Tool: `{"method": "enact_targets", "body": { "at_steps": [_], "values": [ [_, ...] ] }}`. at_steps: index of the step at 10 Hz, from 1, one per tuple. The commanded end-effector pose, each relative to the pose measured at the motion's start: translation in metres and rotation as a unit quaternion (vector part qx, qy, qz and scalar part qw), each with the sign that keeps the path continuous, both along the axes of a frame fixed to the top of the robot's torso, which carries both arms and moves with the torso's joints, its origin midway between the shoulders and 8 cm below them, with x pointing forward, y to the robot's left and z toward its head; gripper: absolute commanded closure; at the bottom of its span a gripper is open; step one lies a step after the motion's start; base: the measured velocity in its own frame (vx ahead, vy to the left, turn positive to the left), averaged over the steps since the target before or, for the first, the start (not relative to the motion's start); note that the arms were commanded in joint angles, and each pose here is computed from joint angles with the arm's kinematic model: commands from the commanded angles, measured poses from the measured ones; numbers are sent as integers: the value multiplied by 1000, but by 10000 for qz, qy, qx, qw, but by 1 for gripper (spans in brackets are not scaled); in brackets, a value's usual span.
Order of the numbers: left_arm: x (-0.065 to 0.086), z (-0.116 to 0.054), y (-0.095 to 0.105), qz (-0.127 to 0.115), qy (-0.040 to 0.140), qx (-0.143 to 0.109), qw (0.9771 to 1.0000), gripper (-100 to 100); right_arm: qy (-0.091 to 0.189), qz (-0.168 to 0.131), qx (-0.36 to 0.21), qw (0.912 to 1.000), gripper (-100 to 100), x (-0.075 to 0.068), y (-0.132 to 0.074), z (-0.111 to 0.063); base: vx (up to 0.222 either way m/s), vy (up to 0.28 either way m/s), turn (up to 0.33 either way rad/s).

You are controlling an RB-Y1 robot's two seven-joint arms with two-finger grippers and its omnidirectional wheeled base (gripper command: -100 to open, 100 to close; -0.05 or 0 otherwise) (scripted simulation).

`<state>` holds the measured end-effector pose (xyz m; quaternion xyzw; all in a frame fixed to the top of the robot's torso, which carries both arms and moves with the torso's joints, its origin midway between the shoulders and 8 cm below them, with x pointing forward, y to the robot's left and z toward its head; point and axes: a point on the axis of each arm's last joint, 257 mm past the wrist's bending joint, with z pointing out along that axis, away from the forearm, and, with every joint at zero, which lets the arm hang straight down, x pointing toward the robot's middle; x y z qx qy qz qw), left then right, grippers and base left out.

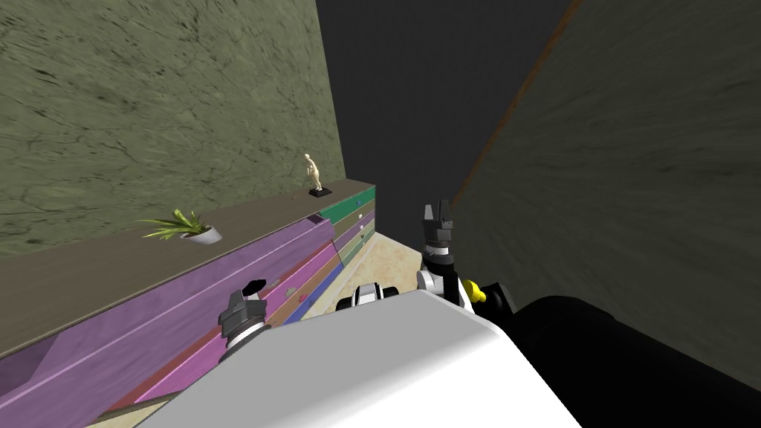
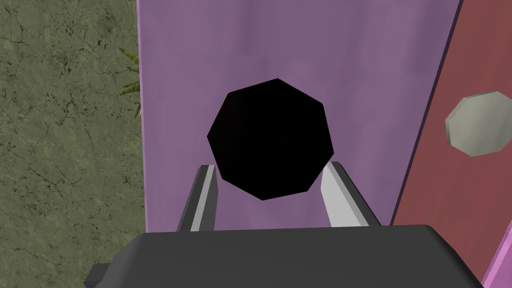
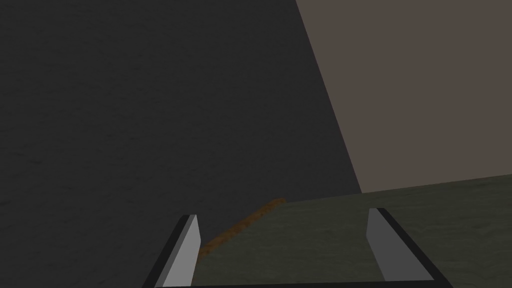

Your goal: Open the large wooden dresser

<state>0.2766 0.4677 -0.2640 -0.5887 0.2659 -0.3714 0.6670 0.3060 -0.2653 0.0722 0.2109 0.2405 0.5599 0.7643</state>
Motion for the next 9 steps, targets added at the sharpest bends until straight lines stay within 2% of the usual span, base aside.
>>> {"method": "enact_targets", "body": {
  "at_steps": [1,2,8,9],
  "values": [
    [-4,-2,-4,-23,59,-23,10000,100,3,7,13,10000,0,0,0,0,-141,-148,-17],
    [-2,0,-3,-21,18,-4,10000,100,4,8,17,10000,0,0,0,-1,-68,-76,-2],
    [-6,-1,-9,-25,40,-13,10000,100,4,8,17,10000,0,0,0,-1,-99,-126,11],
    [1,-6,-24,-119,82,-43,9999,100,5,8,15,10000,0,0,0,-1,-39,-11,135]
  ]
}}
